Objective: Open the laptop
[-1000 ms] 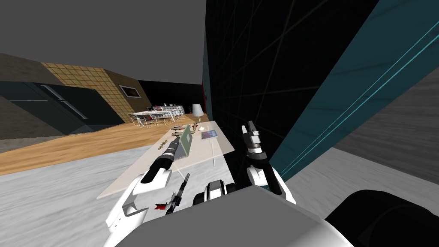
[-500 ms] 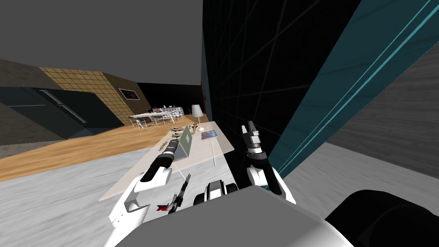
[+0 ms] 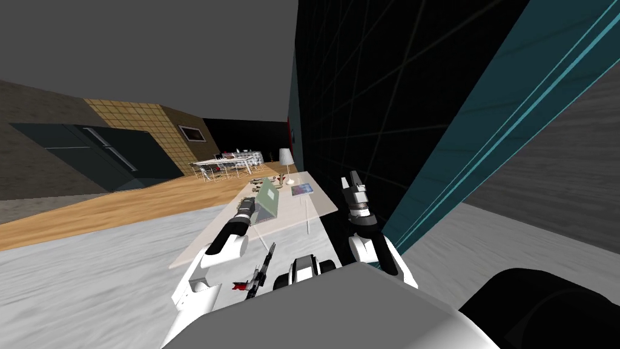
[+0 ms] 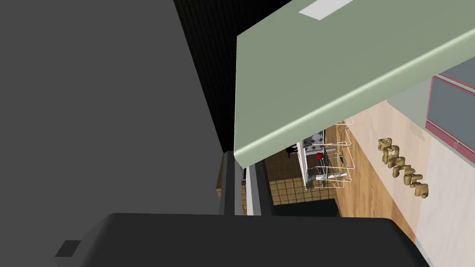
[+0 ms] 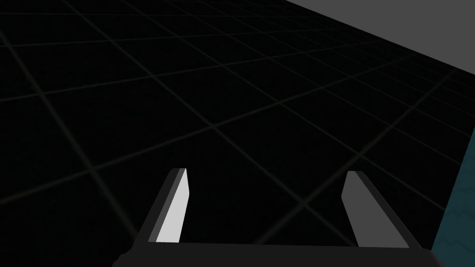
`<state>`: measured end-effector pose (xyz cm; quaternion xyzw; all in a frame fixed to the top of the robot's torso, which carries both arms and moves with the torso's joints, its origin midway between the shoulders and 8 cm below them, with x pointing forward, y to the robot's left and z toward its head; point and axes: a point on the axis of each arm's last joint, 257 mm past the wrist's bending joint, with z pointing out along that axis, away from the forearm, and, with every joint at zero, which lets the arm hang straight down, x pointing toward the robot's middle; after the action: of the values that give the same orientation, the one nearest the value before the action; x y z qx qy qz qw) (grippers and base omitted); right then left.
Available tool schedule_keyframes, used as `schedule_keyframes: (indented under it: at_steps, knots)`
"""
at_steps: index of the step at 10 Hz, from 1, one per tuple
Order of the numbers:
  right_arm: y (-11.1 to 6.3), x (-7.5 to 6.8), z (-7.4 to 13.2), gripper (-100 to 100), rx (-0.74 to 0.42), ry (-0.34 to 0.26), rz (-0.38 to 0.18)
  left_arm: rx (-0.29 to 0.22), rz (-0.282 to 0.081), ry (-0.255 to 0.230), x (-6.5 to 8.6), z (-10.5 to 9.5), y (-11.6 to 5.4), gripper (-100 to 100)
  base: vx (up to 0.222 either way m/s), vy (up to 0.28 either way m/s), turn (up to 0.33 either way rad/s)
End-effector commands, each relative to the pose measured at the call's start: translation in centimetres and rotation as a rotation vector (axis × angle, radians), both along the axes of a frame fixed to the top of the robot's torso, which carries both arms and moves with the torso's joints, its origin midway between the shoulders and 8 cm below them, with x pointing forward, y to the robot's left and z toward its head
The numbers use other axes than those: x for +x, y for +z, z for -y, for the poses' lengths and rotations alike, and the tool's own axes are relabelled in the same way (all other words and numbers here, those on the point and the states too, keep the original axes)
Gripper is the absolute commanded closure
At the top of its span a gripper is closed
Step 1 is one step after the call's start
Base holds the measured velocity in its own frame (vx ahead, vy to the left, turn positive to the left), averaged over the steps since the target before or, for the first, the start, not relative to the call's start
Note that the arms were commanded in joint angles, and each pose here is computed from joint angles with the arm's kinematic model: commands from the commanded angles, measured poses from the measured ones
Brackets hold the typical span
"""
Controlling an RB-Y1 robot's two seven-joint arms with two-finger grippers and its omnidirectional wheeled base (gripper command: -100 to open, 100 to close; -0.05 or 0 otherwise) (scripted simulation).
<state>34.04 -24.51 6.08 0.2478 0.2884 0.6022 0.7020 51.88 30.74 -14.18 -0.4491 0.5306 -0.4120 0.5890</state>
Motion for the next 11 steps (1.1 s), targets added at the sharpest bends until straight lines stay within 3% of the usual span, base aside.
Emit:
schedule_keyframes:
  at_steps: [1,2,11]
  knots:
    - [0.0,0.0,0.0,0,0.000,0.000,0.000,-0.042,-0.001,0.001,0.0,0.0,-0.5,100,-0.012,0.057,0.028]
    - [0.0,0.0,0.0,0,0.000,0.000,0.000,-0.030,-0.002,0.006,0.1,-0.3,-1.3,-100,-0.008,-0.010,0.022]
    - [0.0,0.0,0.0,0,0.000,0.000,0.000,0.055,0.004,0.013,0.4,-0.9,-4.2,-100,-0.003,-0.049,0.010]
